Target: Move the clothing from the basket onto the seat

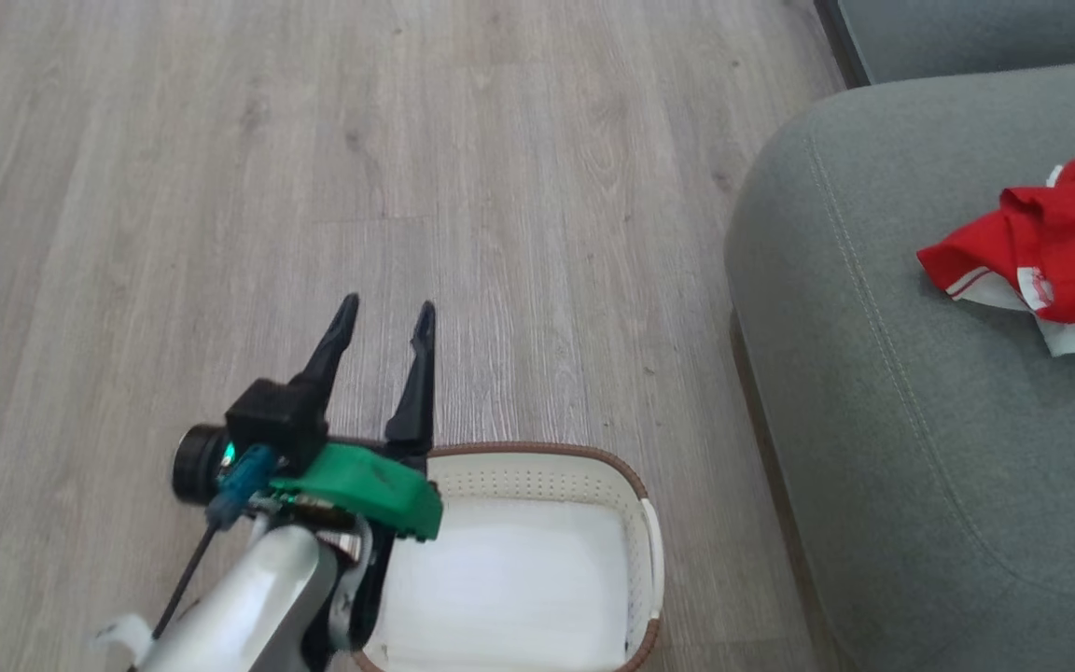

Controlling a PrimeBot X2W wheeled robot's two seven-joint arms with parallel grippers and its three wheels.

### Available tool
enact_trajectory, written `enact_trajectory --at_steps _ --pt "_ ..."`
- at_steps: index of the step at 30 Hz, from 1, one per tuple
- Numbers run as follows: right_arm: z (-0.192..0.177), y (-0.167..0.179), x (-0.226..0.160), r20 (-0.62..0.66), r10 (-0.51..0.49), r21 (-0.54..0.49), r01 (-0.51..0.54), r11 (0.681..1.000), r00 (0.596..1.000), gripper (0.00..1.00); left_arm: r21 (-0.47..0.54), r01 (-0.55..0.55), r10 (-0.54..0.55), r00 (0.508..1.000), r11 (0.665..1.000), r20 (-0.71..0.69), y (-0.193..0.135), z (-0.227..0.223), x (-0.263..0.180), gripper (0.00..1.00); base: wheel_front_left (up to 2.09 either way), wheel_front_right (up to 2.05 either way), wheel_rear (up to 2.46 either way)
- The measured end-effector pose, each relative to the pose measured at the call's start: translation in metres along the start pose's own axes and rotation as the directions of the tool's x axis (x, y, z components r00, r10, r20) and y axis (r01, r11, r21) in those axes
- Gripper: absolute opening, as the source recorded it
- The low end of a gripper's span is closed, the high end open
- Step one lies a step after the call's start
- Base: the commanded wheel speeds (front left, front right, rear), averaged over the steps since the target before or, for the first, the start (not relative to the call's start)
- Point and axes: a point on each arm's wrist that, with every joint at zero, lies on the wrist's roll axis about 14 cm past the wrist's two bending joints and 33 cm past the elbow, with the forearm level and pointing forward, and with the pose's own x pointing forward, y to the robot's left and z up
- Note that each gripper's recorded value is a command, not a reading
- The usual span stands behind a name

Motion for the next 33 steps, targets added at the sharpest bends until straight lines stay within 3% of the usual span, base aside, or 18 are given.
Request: enact_trajectory --at_steps 11,23,33 --pt "-0.047 0.064 -0.038 0.025 0.039 0.088 -0.041 0.995 0.999 1.0 0.002 -0.106 0.106 0.994 0.994 -0.009 0.029 -0.005 -0.02 1.0 0.0 0.0 0.0" --pt "-0.068 0.086 -0.064 0.03 -0.037 0.178 0.031 0.984 0.999 1.0 -0.021 -0.196 0.195 0.98 0.98 -0.04 0.05 -0.02 -0.044 1.0 0.0 0.0 0.0" --pt "-0.082 0.12 -0.067 0.004 0.019 0.204 -0.019 0.979 1.0 1.0 0.002 -0.25 0.25 0.965 0.968 -0.076 0.069 -0.039 -0.054 1.0 0.0 0.0 0.0"
